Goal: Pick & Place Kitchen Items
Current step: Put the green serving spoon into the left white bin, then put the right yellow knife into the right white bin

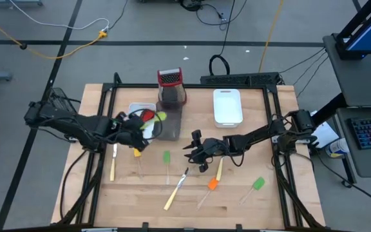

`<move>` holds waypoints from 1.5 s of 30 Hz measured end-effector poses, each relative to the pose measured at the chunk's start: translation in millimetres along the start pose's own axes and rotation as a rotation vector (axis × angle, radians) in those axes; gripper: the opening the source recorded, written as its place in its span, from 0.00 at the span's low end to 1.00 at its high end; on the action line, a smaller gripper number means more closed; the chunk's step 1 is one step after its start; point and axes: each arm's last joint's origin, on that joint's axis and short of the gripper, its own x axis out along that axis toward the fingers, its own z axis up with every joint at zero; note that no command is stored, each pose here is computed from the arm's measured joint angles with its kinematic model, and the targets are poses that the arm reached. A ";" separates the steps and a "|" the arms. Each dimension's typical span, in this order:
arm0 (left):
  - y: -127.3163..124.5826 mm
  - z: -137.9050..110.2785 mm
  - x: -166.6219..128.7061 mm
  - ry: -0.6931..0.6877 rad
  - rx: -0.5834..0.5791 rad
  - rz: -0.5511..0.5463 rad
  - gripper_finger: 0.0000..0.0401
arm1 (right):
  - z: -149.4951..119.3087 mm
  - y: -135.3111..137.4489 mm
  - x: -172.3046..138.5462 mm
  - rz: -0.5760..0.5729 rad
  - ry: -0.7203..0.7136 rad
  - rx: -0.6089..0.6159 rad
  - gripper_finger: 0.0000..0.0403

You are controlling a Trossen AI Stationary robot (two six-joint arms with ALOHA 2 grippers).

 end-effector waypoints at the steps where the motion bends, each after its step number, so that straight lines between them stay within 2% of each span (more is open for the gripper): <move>1: 3.9 -2.7 0.2 0.029 -0.025 0.034 0.16 | 0.0 0.0 0.0 0.000 -0.001 0.000 0.34; 7: 15.2 -13.9 3.3 0.142 -0.157 0.199 0.16 | -0.5 0.3 0.0 0.003 0.005 -0.001 0.35; 13: 4.0 -13.2 13.6 0.171 -0.175 0.192 0.16 | -0.8 0.3 0.1 0.003 0.007 -0.001 0.35; 24: -6.4 -7.1 50.3 0.272 -0.191 0.289 0.16 | -0.8 0.3 0.1 0.004 0.008 -0.001 0.35; 30: -13.0 0.8 61.4 0.284 -0.203 0.190 0.19 | -0.8 0.3 0.1 0.004 0.008 -0.001 0.35; 35: -14.5 5.4 64.3 0.273 -0.218 0.144 0.27 | -0.7 0.3 0.1 0.004 0.007 -0.001 0.35; 45: -16.4 2.4 63.2 0.359 -0.205 0.084 0.42 | -0.8 0.3 0.1 0.004 0.008 -0.001 0.35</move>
